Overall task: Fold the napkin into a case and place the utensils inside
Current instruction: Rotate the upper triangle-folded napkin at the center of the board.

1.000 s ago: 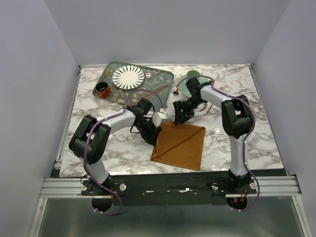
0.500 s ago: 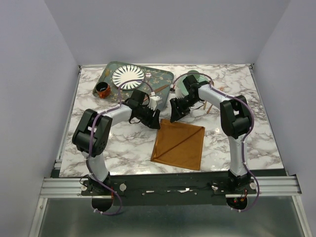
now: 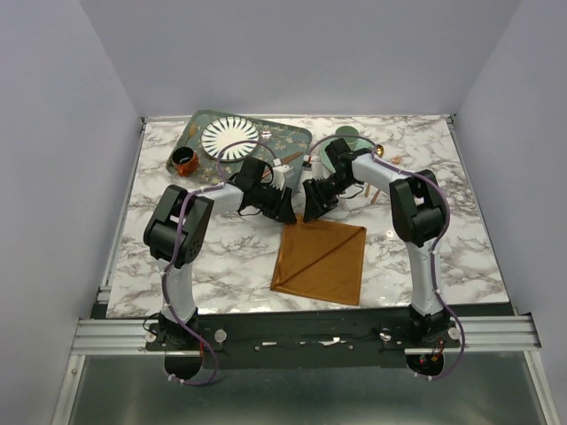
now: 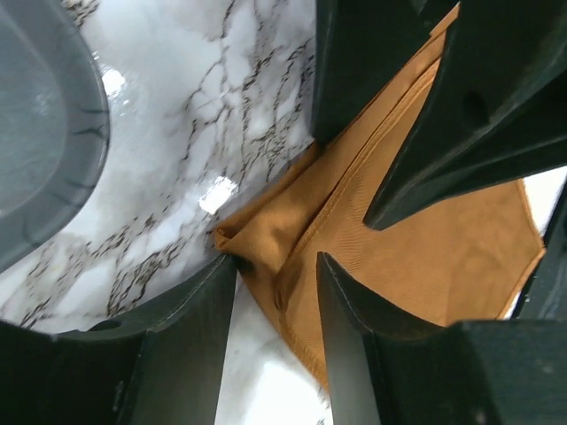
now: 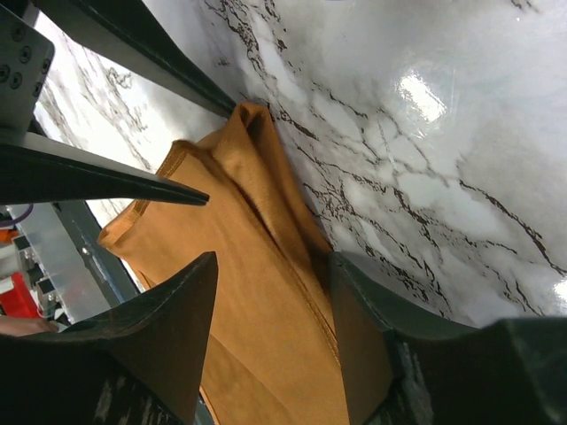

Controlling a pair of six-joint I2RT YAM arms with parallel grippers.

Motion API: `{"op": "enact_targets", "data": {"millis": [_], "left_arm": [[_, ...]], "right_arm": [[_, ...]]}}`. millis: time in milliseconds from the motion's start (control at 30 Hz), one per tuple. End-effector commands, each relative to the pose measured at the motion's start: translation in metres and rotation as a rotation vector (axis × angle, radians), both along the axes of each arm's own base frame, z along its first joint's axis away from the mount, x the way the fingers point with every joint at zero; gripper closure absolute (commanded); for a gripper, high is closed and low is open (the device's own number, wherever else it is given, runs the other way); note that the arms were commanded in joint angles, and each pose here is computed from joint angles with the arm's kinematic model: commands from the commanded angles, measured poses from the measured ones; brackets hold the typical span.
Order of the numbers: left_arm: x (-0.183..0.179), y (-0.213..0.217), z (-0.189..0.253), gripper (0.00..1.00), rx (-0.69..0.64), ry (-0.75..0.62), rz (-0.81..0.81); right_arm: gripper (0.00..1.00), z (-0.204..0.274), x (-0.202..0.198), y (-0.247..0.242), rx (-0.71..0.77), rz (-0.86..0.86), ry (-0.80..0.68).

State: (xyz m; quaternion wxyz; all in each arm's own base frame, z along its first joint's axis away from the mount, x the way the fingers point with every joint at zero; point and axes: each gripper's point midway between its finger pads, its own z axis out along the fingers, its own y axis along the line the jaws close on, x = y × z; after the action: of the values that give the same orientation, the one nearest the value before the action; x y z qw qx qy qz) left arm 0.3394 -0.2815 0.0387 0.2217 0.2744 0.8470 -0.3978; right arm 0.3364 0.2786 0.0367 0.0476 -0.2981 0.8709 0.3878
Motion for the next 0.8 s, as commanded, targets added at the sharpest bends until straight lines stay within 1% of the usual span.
{"op": "enact_targets", "data": {"millis": [0, 133, 233, 300, 333, 433, 467, 533, 567, 667, 767], "left_arm": [[-0.007, -0.01, -0.01, 0.52, -0.036, 0.052, -0.027], [-0.009, -0.011, -0.006, 0.57, -0.054, 0.043, -0.036], [-0.009, -0.01, 0.0, 0.64, -0.058, 0.017, -0.043], [-0.011, -0.009, 0.003, 0.69, -0.067, 0.002, -0.049], [-0.011, -0.008, 0.005, 0.71, -0.072, -0.009, -0.057], [-0.017, -0.008, 0.017, 0.81, -0.095, -0.045, -0.081], [-0.02, -0.007, 0.016, 0.89, -0.095, -0.053, -0.094], [-0.018, -0.009, 0.026, 0.96, -0.117, -0.116, -0.115], [-0.021, -0.007, 0.025, 1.0, -0.112, -0.141, -0.131], [-0.024, -0.006, 0.032, 1.0, -0.113, -0.216, -0.17], [-0.028, -0.008, 0.037, 1.0, -0.114, -0.286, -0.225]], "right_arm": [[0.41, -0.015, -0.001, 0.005, 0.0, 0.011, 0.016], [0.43, -0.011, -0.002, 0.007, 0.015, 0.019, 0.013], [0.43, -0.005, -0.003, 0.007, 0.026, 0.027, -0.002], [0.4, -0.001, -0.005, 0.004, 0.027, 0.042, -0.019], [0.38, 0.001, -0.005, 0.002, 0.026, 0.047, -0.028], [0.27, 0.01, -0.009, -0.008, 0.019, 0.068, -0.065], [0.21, 0.016, -0.008, -0.013, 0.022, 0.063, -0.081], [0.15, 0.018, -0.009, -0.025, 0.012, 0.064, -0.091], [0.1, 0.02, -0.005, -0.034, 0.006, 0.049, -0.098], [0.05, 0.02, -0.002, -0.059, -0.042, 0.046, -0.125], [0.02, 0.014, 0.0, -0.084, -0.092, 0.043, -0.132]]}}
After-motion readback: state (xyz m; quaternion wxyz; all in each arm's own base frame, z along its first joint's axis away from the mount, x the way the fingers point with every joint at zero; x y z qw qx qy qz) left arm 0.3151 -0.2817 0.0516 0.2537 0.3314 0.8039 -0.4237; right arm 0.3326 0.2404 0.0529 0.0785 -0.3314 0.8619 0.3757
